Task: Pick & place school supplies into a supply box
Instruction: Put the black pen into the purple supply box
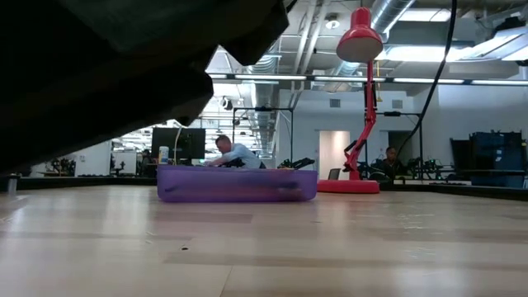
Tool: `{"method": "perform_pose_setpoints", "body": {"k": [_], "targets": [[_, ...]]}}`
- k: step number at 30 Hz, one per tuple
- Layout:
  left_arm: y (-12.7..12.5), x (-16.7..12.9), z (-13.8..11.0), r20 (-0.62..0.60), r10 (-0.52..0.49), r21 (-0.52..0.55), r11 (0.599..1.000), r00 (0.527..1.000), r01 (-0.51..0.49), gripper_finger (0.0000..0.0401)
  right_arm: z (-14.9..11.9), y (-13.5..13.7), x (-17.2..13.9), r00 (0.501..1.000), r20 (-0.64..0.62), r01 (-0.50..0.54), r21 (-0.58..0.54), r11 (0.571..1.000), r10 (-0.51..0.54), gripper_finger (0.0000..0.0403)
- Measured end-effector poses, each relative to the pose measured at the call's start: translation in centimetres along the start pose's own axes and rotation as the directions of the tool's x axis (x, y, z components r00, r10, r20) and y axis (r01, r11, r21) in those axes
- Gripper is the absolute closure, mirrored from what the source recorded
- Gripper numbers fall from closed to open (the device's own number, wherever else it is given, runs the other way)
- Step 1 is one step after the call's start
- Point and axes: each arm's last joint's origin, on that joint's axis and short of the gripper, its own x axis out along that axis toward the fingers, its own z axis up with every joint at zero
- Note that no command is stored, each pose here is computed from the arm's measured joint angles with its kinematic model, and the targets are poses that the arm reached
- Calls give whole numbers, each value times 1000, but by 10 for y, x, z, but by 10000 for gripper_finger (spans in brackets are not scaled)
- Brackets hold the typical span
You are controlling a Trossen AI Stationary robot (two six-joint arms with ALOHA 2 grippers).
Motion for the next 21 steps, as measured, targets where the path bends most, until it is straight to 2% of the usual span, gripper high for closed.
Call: {"method": "perform_pose_setpoints", "body": {"k": [3,7,21], "targets": [[0,0,0,0,0,-5,1000,1000,0,233,0,4,1,1000,2,-13,-42,999,13,281],[0,0,0,-1,0,-11,1000,1000,0,233,2,9,1,996,20,-84,-57,995,85,281],[0,0,0,0,4,-22,1000,1000,-4,233,5,9,1,995,47,-87,-67,994,90,281]]}}
